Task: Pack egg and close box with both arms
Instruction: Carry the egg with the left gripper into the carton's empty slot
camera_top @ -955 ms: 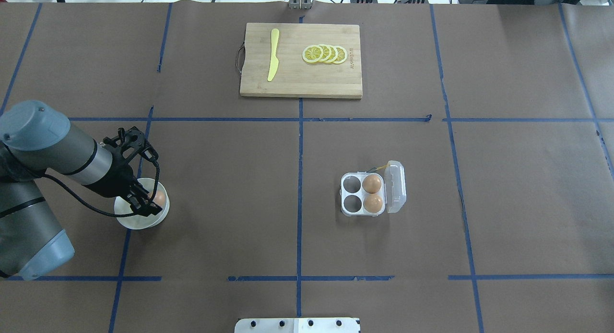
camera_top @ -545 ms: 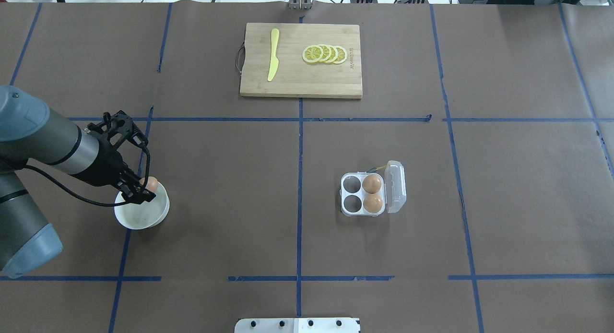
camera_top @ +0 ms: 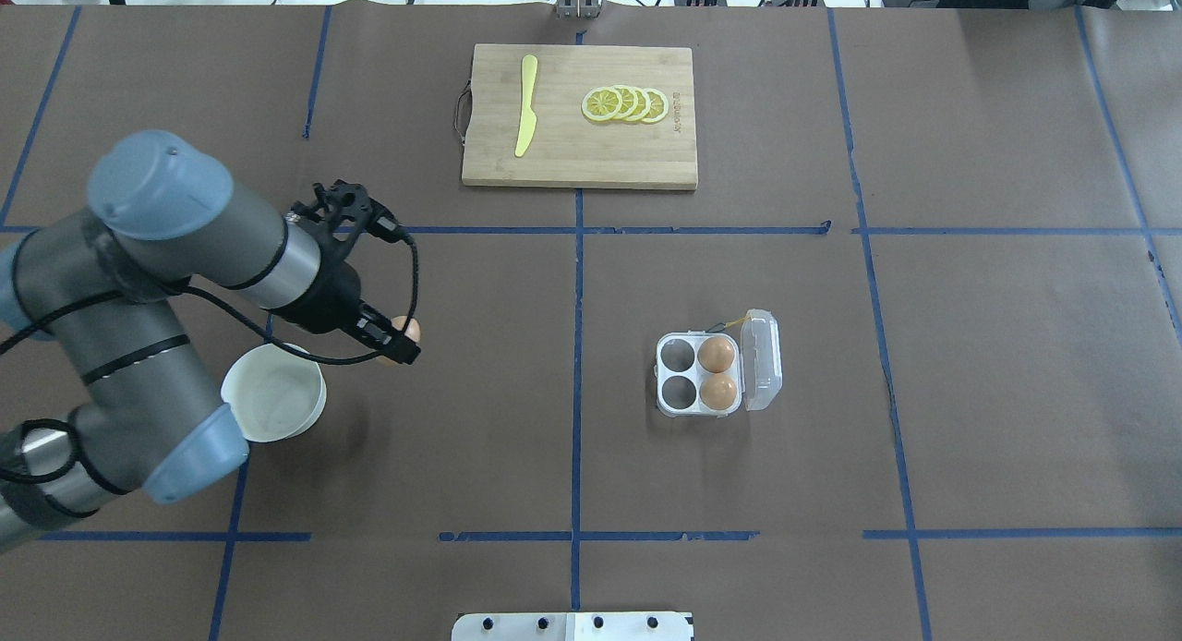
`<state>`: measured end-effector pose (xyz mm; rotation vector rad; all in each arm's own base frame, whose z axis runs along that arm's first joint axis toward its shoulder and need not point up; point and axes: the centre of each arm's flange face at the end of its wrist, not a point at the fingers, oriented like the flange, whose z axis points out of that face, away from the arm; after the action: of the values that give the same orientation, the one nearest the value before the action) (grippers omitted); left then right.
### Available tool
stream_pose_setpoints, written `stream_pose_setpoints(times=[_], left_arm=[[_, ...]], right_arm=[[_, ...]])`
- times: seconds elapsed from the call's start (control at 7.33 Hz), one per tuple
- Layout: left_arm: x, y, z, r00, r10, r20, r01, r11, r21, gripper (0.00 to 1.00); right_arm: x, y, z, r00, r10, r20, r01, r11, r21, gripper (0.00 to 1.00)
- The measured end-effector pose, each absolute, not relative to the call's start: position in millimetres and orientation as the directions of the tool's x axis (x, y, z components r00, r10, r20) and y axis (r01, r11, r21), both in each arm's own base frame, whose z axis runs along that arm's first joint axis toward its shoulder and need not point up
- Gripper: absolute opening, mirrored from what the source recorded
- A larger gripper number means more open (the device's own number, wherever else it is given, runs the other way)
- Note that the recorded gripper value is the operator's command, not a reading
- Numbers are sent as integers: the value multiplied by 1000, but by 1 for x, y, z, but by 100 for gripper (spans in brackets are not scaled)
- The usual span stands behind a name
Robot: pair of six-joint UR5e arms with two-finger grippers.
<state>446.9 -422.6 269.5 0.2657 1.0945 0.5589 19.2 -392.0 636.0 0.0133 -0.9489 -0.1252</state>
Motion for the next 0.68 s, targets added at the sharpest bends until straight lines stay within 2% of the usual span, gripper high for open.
stream_pose_setpoints(times=[0.41,0.68], left_arm=[[575,-398,166,340,396,-853,-226,915,335,0],[626,-391,114,326,320,-890,-184,945,272,0]], right_arm=[[19,-393,635,576,-116,810,101,992,70,100],[19,-394,633,576,-117,809,100,992,72,100]])
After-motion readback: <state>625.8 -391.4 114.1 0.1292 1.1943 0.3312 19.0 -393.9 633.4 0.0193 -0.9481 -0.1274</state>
